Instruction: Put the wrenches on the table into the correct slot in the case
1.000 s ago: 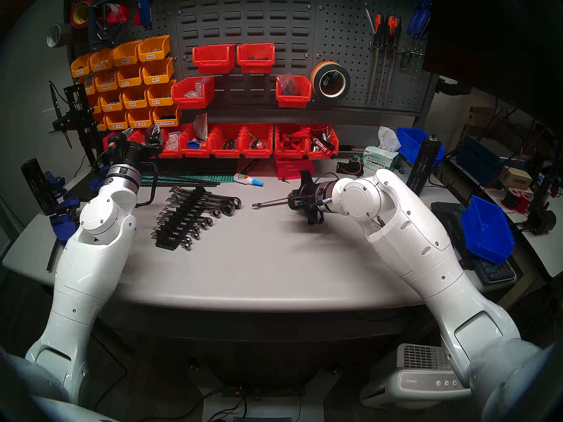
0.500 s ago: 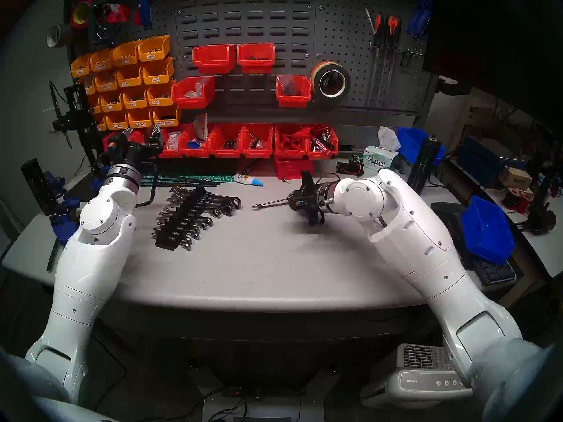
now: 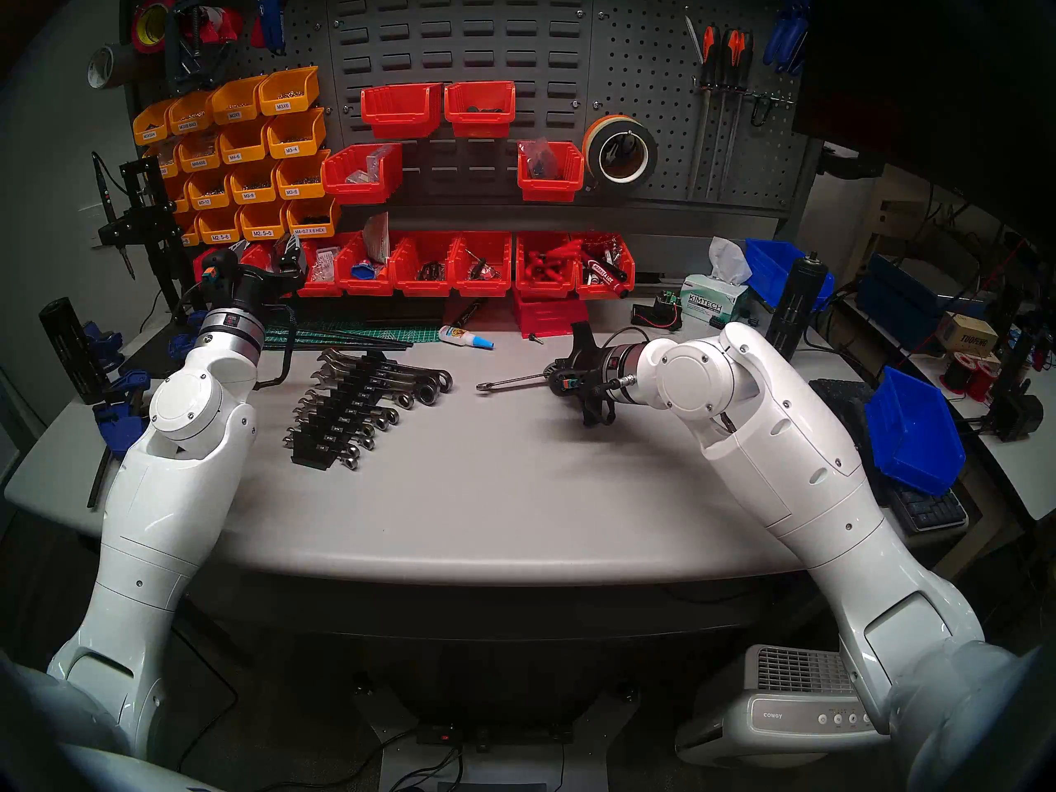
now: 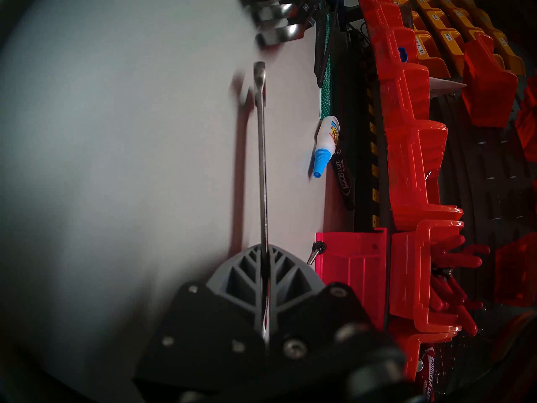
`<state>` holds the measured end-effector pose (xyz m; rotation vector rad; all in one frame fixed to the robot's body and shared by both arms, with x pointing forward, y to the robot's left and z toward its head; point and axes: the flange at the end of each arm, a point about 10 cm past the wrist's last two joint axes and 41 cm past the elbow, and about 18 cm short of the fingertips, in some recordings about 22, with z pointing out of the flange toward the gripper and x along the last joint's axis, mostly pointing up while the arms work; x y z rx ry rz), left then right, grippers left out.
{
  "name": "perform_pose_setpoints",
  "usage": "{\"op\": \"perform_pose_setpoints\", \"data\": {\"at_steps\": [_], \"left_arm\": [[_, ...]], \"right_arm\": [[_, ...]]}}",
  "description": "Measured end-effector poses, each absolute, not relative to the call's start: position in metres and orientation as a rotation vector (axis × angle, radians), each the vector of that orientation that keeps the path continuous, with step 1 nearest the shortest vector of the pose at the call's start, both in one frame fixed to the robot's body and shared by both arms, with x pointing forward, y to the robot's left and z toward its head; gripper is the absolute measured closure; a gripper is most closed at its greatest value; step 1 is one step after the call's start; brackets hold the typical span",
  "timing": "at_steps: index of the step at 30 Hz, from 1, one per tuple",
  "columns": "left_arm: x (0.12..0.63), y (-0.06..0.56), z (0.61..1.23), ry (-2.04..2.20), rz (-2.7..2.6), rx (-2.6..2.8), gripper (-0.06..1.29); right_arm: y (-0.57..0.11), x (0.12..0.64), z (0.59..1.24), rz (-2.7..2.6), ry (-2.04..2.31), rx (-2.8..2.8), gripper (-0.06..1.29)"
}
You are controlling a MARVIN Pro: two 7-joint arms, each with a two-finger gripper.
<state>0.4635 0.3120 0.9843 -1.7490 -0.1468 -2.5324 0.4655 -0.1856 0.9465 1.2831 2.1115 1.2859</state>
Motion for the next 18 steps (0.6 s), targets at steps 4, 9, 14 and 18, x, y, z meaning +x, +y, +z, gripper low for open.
{"op": "perform_pose_setpoints", "data": {"at_steps": [4,9,14,18], "left_arm": [[0.464,0.312,0.984,-0.147,-2.532,-1.749,0.00],[0.464,0.312,0.984,-0.147,-2.532,-1.749,0.00],[0.464,0.312,0.984,-0.147,-2.532,-1.749,0.00],[0.464,0.312,0.984,-0.147,-2.532,-1.749,0.00]], "right_arm": [[-0.188,0.465,0.947,1.284,2.119,1.267,1.27],[-0.193,0.466,0.947,1.269,2.130,1.251,1.27],[-0.196,0.468,0.948,1.255,2.139,1.241,1.27],[-0.198,0.469,0.948,1.247,2.145,1.234,1.27]]}}
